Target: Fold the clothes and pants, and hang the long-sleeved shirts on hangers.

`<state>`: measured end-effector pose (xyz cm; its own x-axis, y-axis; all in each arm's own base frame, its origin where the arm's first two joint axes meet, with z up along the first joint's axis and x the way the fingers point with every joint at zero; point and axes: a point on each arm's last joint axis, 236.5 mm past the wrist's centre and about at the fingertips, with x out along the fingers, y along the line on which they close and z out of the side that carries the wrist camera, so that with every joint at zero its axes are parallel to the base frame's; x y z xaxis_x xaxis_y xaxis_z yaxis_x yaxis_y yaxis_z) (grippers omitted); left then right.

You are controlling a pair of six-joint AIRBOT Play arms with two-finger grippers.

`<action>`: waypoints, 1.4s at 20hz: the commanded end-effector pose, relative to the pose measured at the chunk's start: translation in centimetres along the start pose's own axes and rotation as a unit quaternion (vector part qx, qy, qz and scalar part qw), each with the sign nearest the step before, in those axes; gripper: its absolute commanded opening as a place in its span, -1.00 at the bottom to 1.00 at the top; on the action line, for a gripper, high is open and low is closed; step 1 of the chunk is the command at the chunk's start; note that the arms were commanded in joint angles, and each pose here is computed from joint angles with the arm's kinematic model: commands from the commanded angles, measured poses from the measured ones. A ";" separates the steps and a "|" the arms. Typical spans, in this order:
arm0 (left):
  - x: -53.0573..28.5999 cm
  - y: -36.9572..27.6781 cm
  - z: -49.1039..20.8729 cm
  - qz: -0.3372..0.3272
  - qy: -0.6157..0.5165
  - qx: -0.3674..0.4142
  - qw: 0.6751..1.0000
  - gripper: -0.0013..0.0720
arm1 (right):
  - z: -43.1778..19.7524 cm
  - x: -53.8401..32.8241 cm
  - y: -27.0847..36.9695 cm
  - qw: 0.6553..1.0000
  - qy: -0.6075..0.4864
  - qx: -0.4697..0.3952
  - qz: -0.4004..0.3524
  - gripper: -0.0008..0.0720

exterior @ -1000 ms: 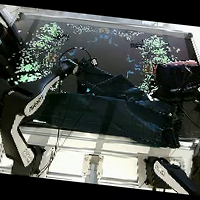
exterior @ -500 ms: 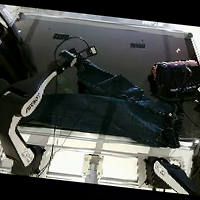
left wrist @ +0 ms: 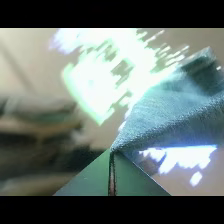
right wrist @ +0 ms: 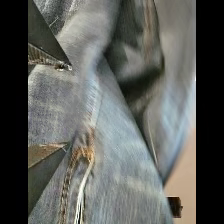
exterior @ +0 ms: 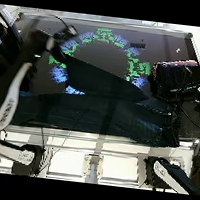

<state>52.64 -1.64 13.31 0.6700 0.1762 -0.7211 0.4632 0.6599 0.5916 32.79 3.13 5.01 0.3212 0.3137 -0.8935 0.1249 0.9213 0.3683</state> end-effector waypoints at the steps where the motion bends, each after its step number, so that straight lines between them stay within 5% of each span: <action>1: -9.1 7.2 -4.8 0.067 -0.002 -0.092 0.994 -0.91 | -0.2 0.0 0.1 1.000 0.004 -0.001 0.001 0.45; 7: -16.2 9.4 -9.7 0.095 0.015 -0.171 0.981 -0.91 | -0.1 0.0 0.3 1.000 0.002 -0.010 0.005 0.45; 13: -9.2 6.7 -13.0 0.031 0.117 -0.201 0.972 -0.91 | 1.6 1.7 -2.0 0.998 -0.008 -0.063 -0.030 0.45; 28: 0.8 7.2 -22.5 -0.009 0.213 -0.294 0.932 -0.91 | 11.0 13.4 -5.2 1.000 -0.011 -0.007 -0.024 0.40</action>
<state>43.44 18.73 10.04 0.3354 0.3599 -0.8706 0.0046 0.9235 0.3835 44.74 -0.30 -5.45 0.3221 0.2504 -0.9130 0.1143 0.9471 0.3000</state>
